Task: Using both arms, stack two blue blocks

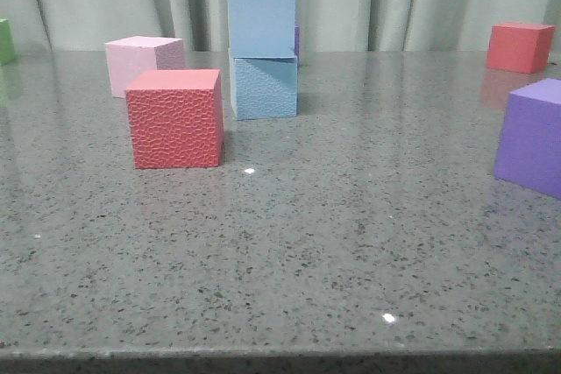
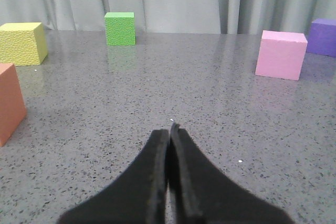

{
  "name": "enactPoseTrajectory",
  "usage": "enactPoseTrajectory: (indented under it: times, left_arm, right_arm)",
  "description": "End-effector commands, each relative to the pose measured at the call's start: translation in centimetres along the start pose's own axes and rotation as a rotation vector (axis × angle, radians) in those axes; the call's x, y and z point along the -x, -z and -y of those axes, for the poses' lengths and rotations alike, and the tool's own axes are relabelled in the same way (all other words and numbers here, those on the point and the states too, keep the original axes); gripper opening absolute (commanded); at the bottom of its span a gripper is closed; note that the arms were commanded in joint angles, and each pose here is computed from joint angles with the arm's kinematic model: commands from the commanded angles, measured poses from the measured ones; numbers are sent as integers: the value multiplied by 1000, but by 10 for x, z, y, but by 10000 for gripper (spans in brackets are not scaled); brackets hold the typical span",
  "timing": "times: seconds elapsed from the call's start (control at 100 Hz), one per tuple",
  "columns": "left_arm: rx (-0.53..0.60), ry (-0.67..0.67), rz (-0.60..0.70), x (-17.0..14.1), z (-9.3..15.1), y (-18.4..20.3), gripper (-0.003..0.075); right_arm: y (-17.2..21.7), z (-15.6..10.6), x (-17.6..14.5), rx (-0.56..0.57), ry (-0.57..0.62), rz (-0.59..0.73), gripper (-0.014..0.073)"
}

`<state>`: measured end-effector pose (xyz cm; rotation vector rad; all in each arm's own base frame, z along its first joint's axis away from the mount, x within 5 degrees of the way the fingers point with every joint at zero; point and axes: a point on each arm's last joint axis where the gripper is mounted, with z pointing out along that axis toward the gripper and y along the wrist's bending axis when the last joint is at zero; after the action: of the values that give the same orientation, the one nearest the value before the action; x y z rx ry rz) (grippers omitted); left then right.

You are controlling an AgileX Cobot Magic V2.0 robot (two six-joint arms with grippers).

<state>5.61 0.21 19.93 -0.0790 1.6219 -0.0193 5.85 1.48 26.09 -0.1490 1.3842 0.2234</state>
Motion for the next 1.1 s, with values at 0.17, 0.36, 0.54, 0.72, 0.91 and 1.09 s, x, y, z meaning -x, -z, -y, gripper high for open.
enactPoseTrajectory:
  times: [0.17,0.36,0.54,0.72,0.91,1.09]
  left_arm:
    - [-7,11,115,8,1,3,-19]
    - [-7,11,115,8,1,3,-19]
    - [-7,11,115,8,1,3,-19]
    - [-7,11,115,8,1,3,-19]
    - [-7,11,115,8,1,3,-19]
    - [-7,11,115,8,1,3,-19]
  right_arm:
    - [8,8,-16,-127,-29,84,-113]
    - [13,12,-40,-196,-68,2,-113]
    - [17,14,-48,-232,-83,-69,-113]
    - [17,14,-49,-234,-85,-81,-113]
    - [17,14,-49,-234,-85,-81,-113]
    - [17,14,-49,-234,-85,-81,-113]
